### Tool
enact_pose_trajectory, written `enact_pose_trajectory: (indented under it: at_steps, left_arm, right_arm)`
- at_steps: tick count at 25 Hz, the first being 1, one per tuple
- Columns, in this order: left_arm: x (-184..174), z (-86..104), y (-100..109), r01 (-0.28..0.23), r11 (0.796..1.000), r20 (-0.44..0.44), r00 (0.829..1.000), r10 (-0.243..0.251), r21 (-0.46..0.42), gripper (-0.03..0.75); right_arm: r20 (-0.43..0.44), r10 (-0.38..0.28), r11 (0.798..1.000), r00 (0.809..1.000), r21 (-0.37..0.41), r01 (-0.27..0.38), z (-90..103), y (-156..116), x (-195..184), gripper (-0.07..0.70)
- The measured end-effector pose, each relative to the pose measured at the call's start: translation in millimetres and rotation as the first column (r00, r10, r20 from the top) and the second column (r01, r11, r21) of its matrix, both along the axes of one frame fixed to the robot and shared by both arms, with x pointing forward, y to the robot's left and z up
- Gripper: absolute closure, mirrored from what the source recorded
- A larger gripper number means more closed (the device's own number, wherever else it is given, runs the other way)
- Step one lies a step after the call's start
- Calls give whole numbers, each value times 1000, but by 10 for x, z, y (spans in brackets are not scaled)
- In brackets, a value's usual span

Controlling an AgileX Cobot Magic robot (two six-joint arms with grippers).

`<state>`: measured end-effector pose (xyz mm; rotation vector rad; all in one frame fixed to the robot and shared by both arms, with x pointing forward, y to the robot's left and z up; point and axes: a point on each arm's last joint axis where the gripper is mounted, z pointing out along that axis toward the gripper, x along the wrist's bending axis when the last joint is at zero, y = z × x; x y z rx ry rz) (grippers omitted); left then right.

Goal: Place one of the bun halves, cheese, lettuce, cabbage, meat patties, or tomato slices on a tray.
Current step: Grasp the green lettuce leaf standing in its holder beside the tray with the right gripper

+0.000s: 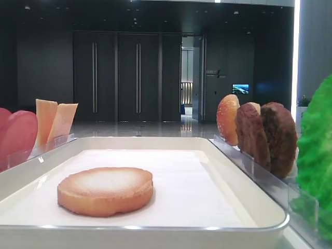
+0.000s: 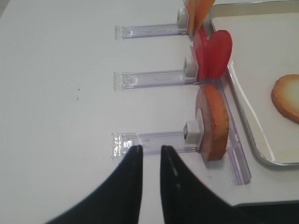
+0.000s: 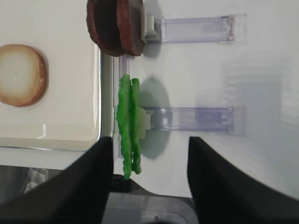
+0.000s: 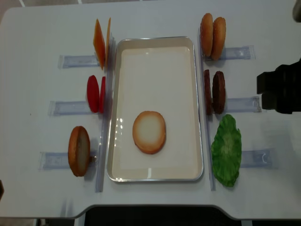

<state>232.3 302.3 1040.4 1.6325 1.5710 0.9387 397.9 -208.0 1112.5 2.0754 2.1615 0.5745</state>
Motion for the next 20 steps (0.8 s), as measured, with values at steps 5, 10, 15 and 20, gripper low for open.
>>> enact_pose_trajectory:
  at_steps: [5, 10, 15, 20]
  left_arm:
    - [0, 0, 0, 0, 1000, 0, 1000, 0, 0, 669]
    - [0, 0, 0, 0, 1000, 0, 1000, 0, 0, 711]
    - [0, 0, 0, 0, 1000, 0, 1000, 0, 0, 715]
    - [0, 0, 0, 0, 1000, 0, 1000, 0, 0, 715]
  right_arm:
    - [-65, 20, 999, 998, -34, -22, -138, 206, 46, 282]
    - [-113, 23, 997, 993, -70, -31, -262, 288, 132, 282]
    - [-124, 21, 997, 992, -77, -31, -323, 329, 191, 282]
    - [-100, 23, 998, 995, -61, -29, -372, 344, 213, 282]
